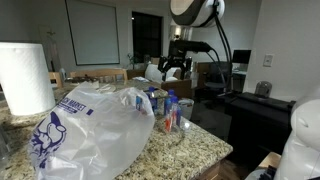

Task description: Put the plastic bottles into the plastic bag

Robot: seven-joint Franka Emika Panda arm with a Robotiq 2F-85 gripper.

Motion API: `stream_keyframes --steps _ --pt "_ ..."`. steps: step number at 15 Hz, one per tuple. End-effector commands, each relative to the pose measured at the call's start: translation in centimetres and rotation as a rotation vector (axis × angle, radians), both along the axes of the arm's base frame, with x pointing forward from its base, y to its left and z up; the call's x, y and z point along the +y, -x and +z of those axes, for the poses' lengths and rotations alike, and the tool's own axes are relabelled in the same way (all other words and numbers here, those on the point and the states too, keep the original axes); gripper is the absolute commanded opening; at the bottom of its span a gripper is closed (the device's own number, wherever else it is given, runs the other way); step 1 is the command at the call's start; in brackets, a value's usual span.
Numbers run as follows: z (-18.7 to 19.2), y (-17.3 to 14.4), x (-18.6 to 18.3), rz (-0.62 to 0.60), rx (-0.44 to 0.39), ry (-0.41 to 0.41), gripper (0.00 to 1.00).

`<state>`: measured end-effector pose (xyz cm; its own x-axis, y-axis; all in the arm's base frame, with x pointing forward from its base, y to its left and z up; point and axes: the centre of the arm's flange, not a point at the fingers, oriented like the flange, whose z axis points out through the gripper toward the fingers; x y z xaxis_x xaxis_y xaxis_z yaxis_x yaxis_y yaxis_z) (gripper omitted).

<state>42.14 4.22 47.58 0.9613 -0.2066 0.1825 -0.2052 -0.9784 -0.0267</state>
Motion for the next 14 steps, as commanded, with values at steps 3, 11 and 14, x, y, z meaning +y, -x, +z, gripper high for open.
stream_keyframes --steps 3,11,14 --pt "-4.2 -1.2 -0.6 0.096 0.143 -0.012 1.0" --pt "-8.3 -1.7 -0.3 0.081 0.246 -0.003 0.87" --pt "-9.1 -2.2 -0.6 0.065 0.254 0.003 0.6"
